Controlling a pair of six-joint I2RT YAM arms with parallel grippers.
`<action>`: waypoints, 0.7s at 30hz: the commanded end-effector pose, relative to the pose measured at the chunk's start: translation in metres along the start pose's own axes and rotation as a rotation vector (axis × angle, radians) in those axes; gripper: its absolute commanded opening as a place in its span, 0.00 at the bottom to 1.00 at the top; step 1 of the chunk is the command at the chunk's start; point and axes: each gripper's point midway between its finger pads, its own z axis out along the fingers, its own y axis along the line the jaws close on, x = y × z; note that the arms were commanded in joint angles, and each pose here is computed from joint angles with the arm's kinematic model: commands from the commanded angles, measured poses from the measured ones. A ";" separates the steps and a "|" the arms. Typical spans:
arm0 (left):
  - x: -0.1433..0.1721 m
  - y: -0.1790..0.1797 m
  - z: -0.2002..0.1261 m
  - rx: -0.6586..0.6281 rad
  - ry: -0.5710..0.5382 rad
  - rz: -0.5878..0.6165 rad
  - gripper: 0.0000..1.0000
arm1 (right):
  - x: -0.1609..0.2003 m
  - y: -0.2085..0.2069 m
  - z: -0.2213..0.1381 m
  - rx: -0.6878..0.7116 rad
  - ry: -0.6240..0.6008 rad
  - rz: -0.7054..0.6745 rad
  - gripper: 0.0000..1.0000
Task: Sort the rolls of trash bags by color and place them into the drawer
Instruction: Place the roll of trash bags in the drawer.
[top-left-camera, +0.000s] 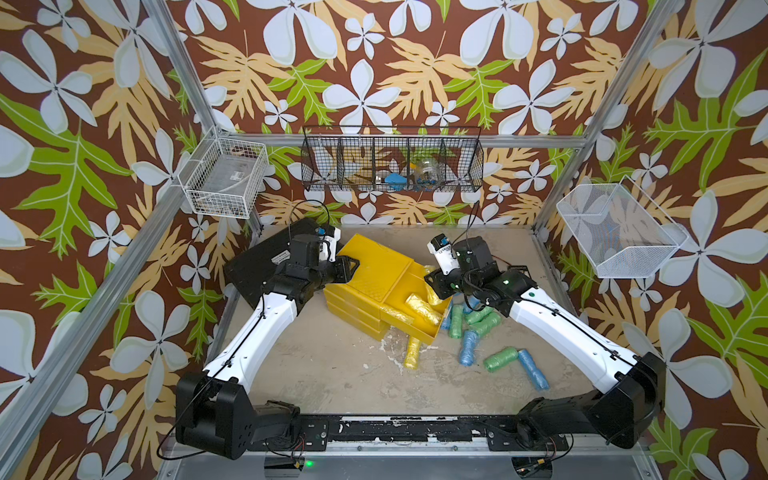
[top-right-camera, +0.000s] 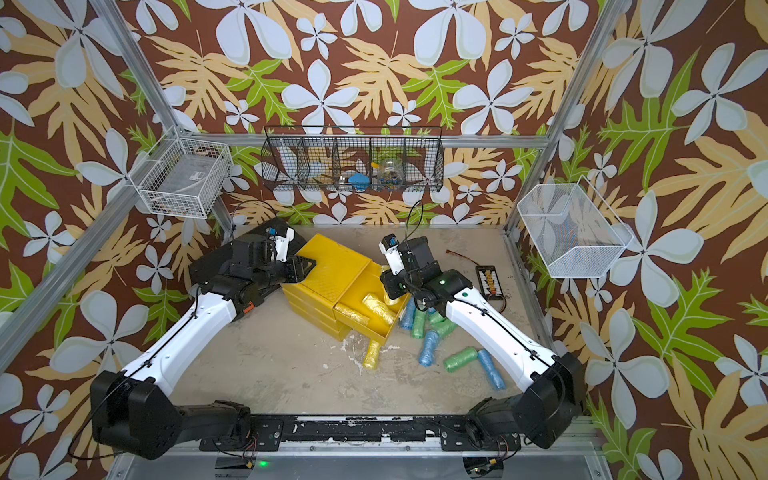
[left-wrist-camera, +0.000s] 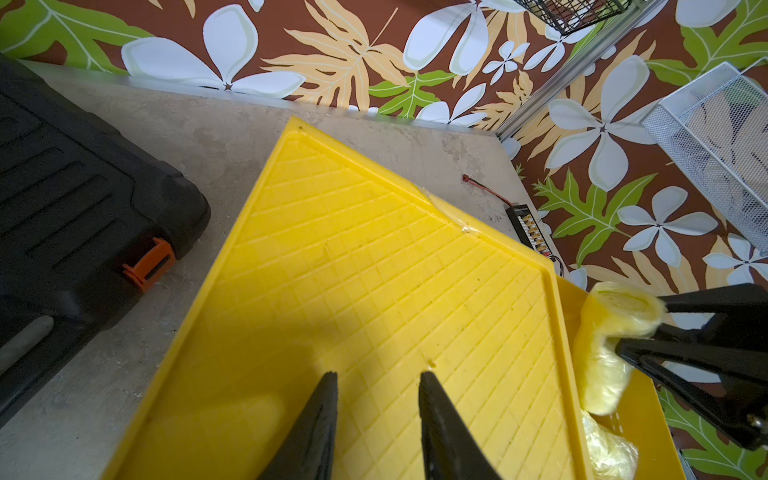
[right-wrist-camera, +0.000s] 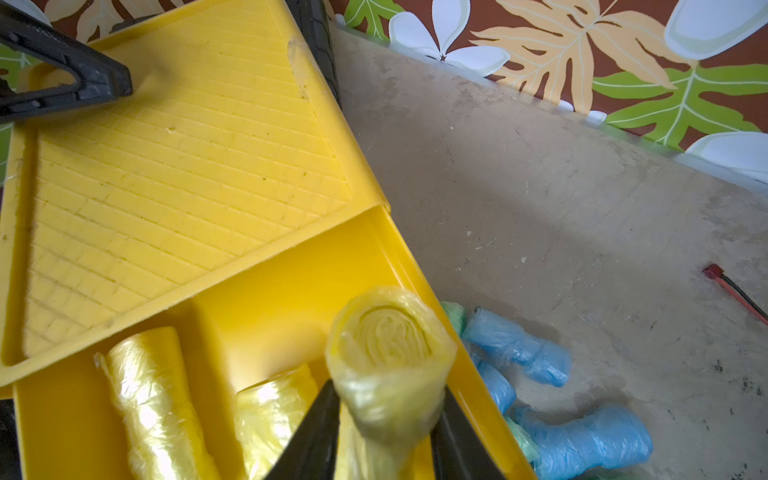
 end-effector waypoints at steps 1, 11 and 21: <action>0.009 0.007 0.001 -0.026 0.025 -0.034 0.36 | -0.016 0.005 -0.009 -0.021 -0.059 0.032 0.49; 0.015 0.005 0.011 0.020 0.040 -0.052 0.36 | -0.034 -0.008 -0.061 0.052 -0.196 0.178 0.66; 0.020 0.006 0.012 0.018 0.053 -0.040 0.36 | 0.047 -0.015 -0.083 0.035 -0.190 0.404 0.68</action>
